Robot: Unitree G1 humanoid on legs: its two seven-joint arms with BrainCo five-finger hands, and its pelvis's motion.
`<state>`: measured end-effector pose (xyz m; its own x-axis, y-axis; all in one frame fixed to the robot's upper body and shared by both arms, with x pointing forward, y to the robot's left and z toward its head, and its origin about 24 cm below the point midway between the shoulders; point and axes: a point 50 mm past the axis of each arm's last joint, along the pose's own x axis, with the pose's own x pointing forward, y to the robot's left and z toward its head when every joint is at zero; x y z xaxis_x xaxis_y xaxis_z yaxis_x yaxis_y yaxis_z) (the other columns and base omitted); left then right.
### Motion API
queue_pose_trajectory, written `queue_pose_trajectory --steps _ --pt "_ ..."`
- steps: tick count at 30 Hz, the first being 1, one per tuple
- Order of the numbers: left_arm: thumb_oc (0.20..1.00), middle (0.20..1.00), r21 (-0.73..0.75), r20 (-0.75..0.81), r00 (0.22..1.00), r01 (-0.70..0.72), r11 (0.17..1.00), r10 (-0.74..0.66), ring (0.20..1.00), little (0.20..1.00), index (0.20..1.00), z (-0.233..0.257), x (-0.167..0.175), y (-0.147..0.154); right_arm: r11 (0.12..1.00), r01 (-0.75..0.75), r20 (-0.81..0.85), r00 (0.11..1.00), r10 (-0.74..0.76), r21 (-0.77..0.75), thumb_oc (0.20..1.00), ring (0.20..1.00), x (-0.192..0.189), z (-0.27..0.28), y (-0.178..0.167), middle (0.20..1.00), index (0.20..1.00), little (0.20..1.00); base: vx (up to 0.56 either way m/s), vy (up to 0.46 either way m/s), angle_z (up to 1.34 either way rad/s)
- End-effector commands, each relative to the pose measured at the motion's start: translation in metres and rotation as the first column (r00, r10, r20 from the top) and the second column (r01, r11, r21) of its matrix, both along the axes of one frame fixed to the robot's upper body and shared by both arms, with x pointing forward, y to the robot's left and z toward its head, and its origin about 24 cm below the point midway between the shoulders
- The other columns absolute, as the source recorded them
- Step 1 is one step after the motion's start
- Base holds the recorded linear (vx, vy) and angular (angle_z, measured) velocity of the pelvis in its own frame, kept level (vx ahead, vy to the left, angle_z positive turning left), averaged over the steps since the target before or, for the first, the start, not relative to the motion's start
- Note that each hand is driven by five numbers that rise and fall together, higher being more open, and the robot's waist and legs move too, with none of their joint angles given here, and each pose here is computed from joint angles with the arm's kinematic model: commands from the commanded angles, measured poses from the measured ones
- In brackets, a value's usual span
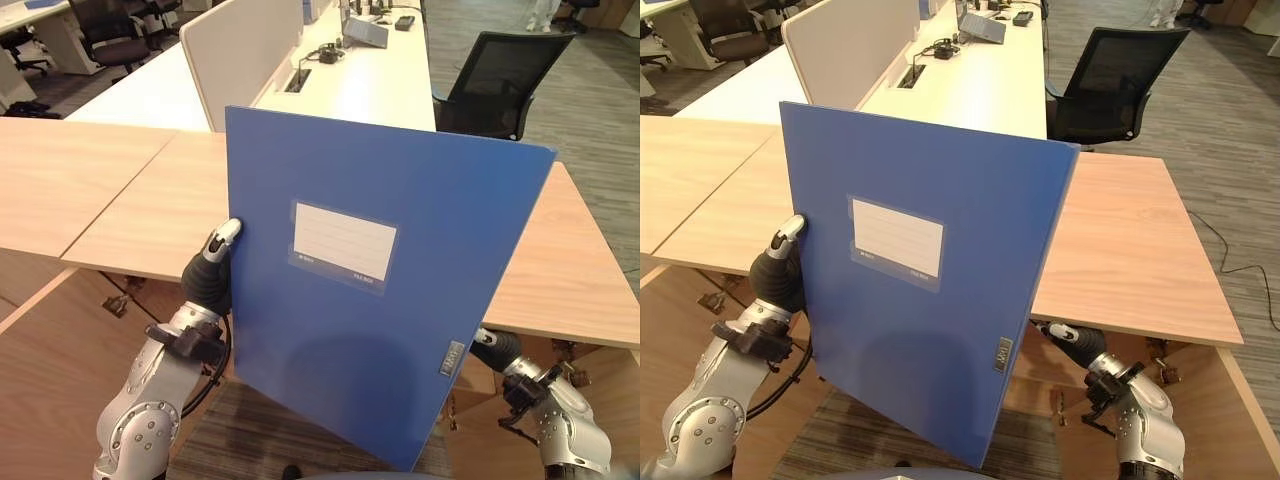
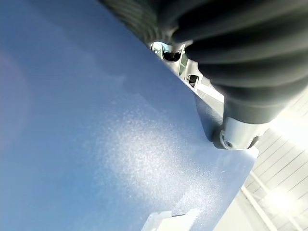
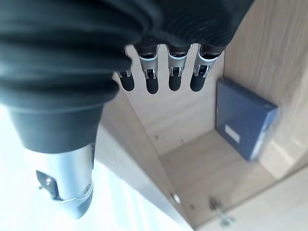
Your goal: Put the empty folder in the office cabinet
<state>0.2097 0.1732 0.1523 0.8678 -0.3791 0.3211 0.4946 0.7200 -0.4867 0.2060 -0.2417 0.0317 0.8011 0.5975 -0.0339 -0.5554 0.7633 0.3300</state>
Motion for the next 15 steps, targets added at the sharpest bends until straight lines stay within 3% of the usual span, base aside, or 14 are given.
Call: queue_pose_trajectory --steps 1,4,8,9,10,12,15 --pt "0.2 0.2 -0.026 0.063 0.998 -0.024 0.999 0.025 0.2 0.2 0.2 0.008 0.004 0.014 0.972 -0.19 0.082 0.976 0.202 -0.138 1.0 1.0 0.001 0.026 0.001 1.0 1.0 1.0 0.0 0.0 0.0" --pt "0.2 0.2 -0.021 0.054 0.998 -0.025 0.999 0.026 0.2 0.2 0.2 0.009 0.006 0.017 0.941 -0.271 0.037 0.958 0.284 -0.203 1.0 1.0 -0.003 0.027 0.004 1.0 1.0 1.0 0.0 0.0 0.0" --pt "0.2 0.2 -0.019 0.042 0.999 -0.002 1.0 0.003 0.2 0.2 0.2 0.015 0.014 0.014 0.752 -0.548 -0.186 0.835 0.517 -0.367 1.0 1.0 -0.015 0.024 0.014 1.0 1.0 1.0 -0.01 -0.02 -0.02" --pt "0.2 0.2 -0.024 0.041 0.999 -0.008 1.0 0.009 0.2 0.2 0.2 0.015 0.014 0.015 0.747 -0.552 -0.19 0.832 0.521 -0.37 1.0 1.0 -0.016 0.024 0.015 1.0 1.0 1.0 0.0 0.0 0.0" --pt "0.2 0.2 -0.024 0.04 0.999 0.004 1.0 -0.003 0.2 0.2 0.2 0.017 0.018 0.012 0.651 -0.641 -0.301 0.767 0.566 -0.407 1.0 1.0 -0.021 0.019 0.017 1.0 1.0 1.0 0.0 0.0 0.0" --pt "0.2 0.2 -0.036 0.039 0.999 0.017 0.999 -0.016 0.2 0.2 0.2 0.02 0.021 0.006 0.546 -0.718 -0.415 0.696 0.586 -0.433 1.0 1.0 -0.025 0.01 0.021 1.0 1.0 1.0 0.0 0.0 0.0" --pt "0.2 0.2 -0.052 0.04 0.999 0.027 0.998 -0.025 0.2 0.2 0.2 0.022 0.023 0.001 0.438 -0.779 -0.503 0.625 0.597 -0.448 1.0 1.0 -0.024 0.002 0.029 1.0 1.0 1.0 0.0 0.0 0.0"
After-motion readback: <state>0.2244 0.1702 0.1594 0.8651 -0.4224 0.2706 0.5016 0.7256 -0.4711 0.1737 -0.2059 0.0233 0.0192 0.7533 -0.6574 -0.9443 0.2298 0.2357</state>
